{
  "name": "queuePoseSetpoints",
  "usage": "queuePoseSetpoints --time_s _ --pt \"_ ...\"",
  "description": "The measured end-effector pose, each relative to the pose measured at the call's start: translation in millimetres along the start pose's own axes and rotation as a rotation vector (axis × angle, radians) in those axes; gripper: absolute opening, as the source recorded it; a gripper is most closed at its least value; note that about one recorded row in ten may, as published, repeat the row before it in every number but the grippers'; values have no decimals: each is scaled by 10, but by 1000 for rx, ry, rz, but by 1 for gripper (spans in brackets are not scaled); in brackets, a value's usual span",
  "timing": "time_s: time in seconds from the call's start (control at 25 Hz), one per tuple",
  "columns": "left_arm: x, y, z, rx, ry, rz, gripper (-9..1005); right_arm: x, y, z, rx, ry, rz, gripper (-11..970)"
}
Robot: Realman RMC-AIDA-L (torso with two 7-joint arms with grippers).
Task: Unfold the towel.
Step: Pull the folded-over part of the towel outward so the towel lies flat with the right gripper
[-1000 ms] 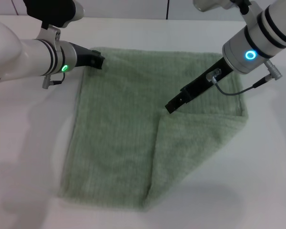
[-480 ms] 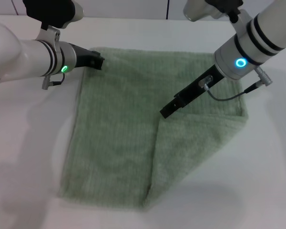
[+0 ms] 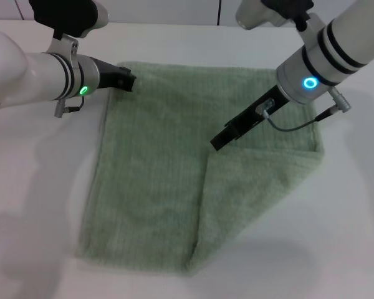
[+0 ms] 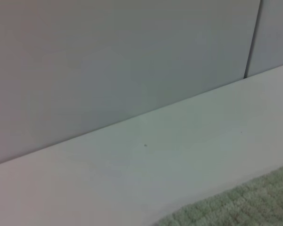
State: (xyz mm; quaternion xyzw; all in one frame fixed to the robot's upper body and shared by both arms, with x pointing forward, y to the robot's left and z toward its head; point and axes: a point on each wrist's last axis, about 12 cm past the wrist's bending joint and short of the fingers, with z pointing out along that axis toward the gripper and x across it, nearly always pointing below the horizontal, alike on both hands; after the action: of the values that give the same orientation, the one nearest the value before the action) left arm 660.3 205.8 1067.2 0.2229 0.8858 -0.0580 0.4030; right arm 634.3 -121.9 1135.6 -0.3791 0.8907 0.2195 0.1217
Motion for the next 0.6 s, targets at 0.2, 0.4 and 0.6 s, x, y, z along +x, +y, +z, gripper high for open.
queuePoseSetpoints --time_s 0.2,0.4,0.6 --pt "-1 1 0 -1 -1 0 -1 -8 11 39 7 10 -5 383" --pt "-1 1 0 -1 -1 0 -1 -13 21 46 5 12 -11 362" --pt "-1 1 0 -1 -1 -1 -1 -10 48 89 -5 29 -18 341"
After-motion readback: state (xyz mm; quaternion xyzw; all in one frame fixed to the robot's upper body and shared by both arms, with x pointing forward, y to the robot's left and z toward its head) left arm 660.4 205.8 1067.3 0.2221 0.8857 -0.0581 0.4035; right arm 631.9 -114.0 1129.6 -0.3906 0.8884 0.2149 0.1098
